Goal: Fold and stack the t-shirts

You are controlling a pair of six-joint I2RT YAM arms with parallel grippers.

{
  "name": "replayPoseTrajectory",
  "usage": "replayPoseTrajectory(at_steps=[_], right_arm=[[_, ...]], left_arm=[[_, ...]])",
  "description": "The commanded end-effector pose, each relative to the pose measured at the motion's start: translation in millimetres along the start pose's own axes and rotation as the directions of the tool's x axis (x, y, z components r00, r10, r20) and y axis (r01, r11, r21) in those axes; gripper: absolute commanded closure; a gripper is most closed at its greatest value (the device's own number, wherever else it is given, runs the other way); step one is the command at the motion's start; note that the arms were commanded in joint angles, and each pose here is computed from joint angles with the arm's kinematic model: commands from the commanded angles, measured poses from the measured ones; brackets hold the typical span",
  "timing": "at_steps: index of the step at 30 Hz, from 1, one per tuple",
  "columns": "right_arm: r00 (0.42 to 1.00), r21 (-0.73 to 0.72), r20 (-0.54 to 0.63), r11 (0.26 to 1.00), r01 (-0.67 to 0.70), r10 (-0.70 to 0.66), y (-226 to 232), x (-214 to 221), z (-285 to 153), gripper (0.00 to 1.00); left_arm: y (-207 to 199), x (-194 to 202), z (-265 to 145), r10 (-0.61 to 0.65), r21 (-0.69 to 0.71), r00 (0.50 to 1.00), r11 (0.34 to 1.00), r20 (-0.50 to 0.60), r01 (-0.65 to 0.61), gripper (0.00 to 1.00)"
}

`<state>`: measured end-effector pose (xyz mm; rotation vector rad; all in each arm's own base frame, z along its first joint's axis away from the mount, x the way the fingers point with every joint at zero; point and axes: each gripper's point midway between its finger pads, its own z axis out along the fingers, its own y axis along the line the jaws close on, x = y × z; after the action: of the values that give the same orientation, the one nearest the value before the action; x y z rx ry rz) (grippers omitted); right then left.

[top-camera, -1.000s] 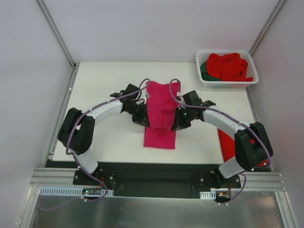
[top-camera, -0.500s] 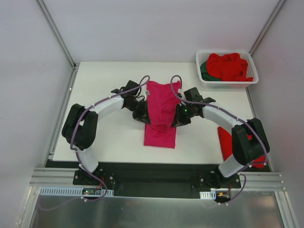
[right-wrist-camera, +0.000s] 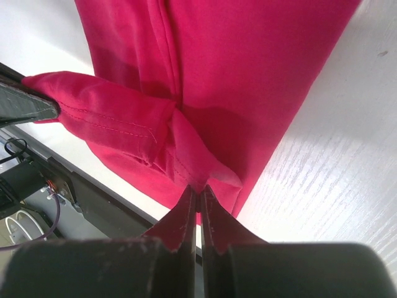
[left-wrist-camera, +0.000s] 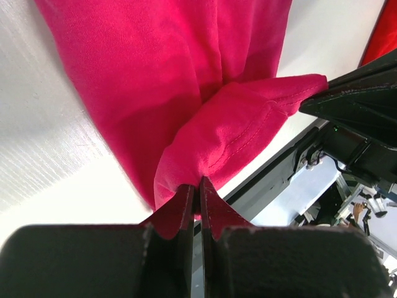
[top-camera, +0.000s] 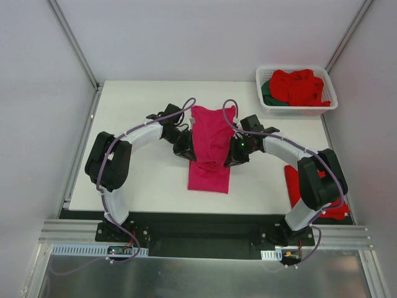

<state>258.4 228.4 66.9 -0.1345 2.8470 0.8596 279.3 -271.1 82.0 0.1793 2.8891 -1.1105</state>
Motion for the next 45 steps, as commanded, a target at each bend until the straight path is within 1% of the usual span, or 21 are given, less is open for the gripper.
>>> replayPoseTrajectory(at_steps=[1,19,34,35,36,37,38,39,40,41,42,43,45], right_arm=[[0.999,-0.033,0.040,0.999,0.024,-0.023,7,-16,-4,0.99],[0.999,-0.013,0.052,1.000,-0.008,0.009,-6,-27,-3,0.99],[0.999,-0.005,0.031,1.000,-0.023,0.023,-10,-26,3,0.99],[0.999,0.003,0.036,1.000,-0.025,0.025,-12,-27,3,0.96],[0.999,0.006,0.037,1.000,-0.023,0.023,-12,-27,2,0.90],[0.999,0.017,0.042,1.000,-0.025,0.024,-13,-27,0,0.71],[0.998,0.027,0.051,0.999,-0.022,0.021,-15,-27,-1,0.59],[0.998,0.039,0.058,0.999,-0.022,0.020,-16,-27,-3,0.50],[0.996,0.047,0.089,0.999,-0.009,0.004,-14,-29,-9,0.29],[0.991,0.092,0.130,0.996,-0.004,-0.008,-21,-33,-14,0.14],[0.989,0.119,0.146,0.993,0.000,-0.018,-25,-31,-16,0.04],[0.975,0.158,0.215,0.987,0.014,-0.048,-26,-39,-28,0.04],[0.962,0.166,0.259,0.985,0.042,-0.084,-22,-41,-36,0.04]], left_arm=[[-6,-10,-7,0.015,0.026,1.000,1.000,0.009,-0.016,1.00],[-1,-14,-1,0.012,0.028,1.000,1.000,-0.006,-0.012,1.00],[4,-14,3,0.009,0.018,1.000,1.000,-0.013,-0.008,1.00],[3,-15,1,0.011,0.017,1.000,1.000,-0.008,-0.011,0.85],[5,-15,2,0.014,0.004,1.000,1.000,-0.004,-0.014,0.69],[6,-15,0,0.016,-0.002,1.000,1.000,0.003,-0.016,0.54],[5,-16,-2,0.025,-0.008,1.000,1.000,0.014,-0.025,0.32],[5,-17,-4,0.031,-0.015,0.999,0.999,0.023,-0.031,0.01],[8,-16,-5,0.039,-0.036,0.999,0.999,0.032,-0.038,0.01],[7,-18,-11,0.053,-0.048,0.997,0.998,0.054,-0.050,0.01],[8,-18,-14,0.061,-0.064,0.996,0.996,0.068,-0.057,0.01],[14,-18,-17,0.070,-0.103,0.994,0.993,0.086,-0.061,0.01],[10,-20,-27,0.095,-0.118,0.988,0.990,0.123,-0.081,0.01]])
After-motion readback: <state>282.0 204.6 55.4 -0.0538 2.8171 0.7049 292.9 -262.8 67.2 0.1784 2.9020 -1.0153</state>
